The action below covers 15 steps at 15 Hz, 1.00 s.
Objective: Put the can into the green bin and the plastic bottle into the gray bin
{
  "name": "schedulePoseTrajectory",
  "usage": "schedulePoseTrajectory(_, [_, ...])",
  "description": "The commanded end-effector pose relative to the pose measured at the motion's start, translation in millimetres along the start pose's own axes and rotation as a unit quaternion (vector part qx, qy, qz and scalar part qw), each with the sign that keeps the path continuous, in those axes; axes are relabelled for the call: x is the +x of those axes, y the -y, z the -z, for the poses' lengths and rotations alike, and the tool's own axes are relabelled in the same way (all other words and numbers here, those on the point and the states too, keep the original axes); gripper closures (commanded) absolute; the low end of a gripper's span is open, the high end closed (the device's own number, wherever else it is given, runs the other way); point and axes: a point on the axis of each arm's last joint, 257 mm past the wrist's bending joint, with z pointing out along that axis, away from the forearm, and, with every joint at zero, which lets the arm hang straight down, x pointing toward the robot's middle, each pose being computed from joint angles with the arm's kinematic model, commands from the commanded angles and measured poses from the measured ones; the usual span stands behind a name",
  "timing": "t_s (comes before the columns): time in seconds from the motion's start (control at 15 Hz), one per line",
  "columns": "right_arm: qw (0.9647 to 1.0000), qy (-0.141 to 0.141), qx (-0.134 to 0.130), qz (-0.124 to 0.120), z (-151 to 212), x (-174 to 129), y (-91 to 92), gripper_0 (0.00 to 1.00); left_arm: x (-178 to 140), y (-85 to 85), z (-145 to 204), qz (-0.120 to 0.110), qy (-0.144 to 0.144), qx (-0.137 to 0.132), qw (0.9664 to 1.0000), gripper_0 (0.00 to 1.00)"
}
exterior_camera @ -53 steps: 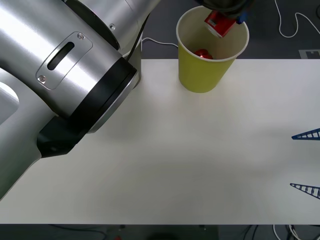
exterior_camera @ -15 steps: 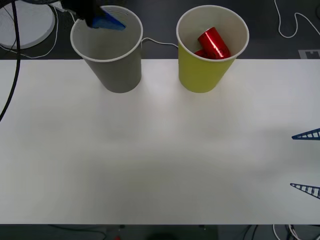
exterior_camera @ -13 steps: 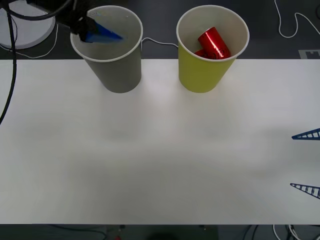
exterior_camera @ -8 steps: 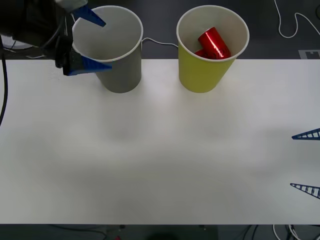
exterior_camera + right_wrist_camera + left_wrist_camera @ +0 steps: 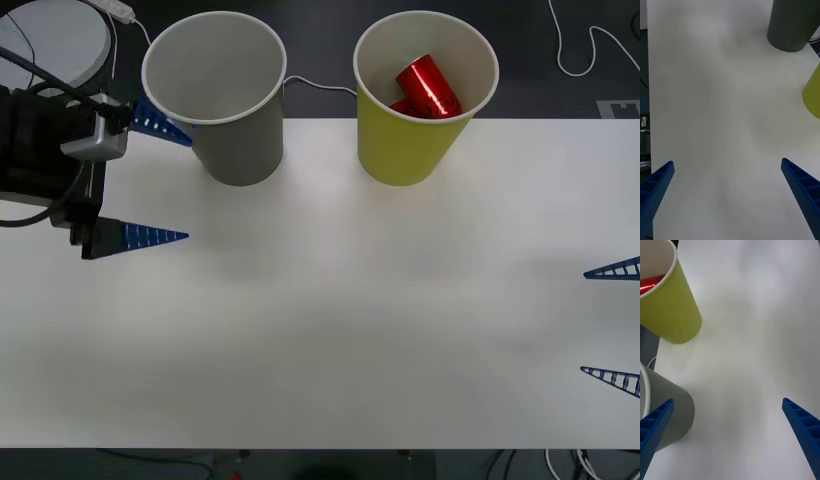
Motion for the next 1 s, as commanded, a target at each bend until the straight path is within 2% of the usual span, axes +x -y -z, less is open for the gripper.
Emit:
schedulePoseTrajectory(0.07, [1.0000,0.000,0.000,0.000,0,0,0.0,0.00,13,34.9,-5,-0.023,0.000,0.021,0.9995,0.00])
schedulePoseTrajectory(0.2, [1.0000,0.000,0.000,0.000,0,0,0.0,0.00,19,58.6,-8,-0.031,0.005,0.038,0.9988,0.00])
schedulePoseTrajectory(0.53, [1.0000,0.000,0.000,0.000,0,0,0.0,0.00,20,96.5,-8,-0.017,0.023,0.061,0.9978,0.00])
schedulePoseTrajectory(0.87, [1.0000,0.000,0.000,0.000,0,0,0.0,0.00,32,94.6,-10,0.006,0.009,0.030,0.9995,0.00])
schedulePoseTrajectory(1.0, [1.0000,0.000,0.000,0.000,0,0,0.0,0.00,36,92.5,-9,0.010,0.001,0.026,0.9996,0.00])
